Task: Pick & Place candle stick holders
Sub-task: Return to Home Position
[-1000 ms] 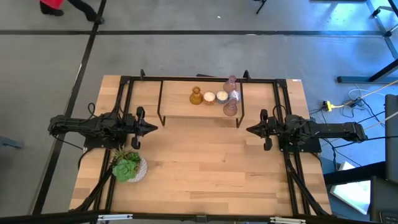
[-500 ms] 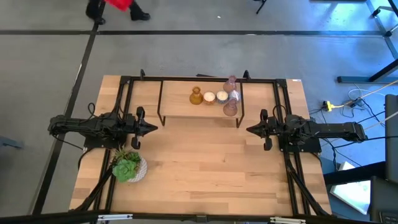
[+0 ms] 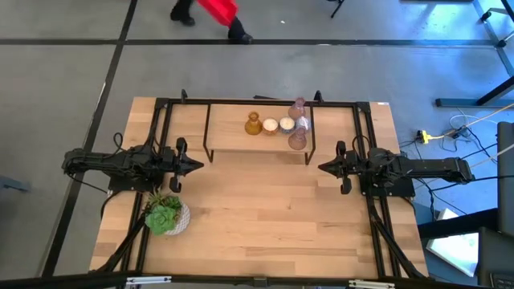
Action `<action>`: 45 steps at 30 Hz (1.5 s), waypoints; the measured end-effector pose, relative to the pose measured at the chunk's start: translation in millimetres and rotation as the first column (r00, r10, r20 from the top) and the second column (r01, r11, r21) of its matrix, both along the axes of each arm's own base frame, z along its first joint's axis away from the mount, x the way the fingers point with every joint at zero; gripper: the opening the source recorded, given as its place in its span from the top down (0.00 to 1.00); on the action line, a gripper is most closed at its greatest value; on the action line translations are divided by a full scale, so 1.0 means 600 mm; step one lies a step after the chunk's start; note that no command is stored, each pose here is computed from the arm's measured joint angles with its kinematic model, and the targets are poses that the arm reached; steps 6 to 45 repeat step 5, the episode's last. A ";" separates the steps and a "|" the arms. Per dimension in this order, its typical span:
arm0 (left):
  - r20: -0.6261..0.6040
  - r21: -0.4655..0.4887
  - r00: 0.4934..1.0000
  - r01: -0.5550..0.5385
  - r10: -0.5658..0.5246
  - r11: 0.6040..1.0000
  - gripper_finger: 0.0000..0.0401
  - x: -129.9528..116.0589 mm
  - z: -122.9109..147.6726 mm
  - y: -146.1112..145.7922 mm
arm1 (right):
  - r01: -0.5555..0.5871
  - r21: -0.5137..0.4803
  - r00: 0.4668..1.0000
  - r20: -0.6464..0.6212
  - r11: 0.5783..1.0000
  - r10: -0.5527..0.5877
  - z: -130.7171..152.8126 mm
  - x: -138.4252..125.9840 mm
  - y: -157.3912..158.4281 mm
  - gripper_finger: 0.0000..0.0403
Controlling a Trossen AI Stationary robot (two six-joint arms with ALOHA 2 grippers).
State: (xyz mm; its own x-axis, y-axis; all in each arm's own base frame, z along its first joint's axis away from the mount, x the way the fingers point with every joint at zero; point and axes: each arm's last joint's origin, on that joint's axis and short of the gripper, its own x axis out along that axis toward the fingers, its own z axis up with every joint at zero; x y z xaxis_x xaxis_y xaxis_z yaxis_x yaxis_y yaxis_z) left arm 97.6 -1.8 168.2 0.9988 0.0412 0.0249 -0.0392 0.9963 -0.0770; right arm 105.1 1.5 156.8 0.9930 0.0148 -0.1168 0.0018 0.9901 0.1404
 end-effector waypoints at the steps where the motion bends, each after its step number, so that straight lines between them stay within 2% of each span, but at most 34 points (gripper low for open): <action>1: 0.000 0.000 1.000 0.000 0.000 1.000 0.98 0.000 0.000 0.000 | 0.000 0.000 1.000 0.000 1.000 0.000 0.000 0.000 0.000 0.99; 45: 0.000 0.000 1.000 0.000 0.000 1.000 0.99 0.000 0.000 0.000 | 0.000 0.000 1.000 0.000 1.000 0.000 0.000 0.000 0.000 0.99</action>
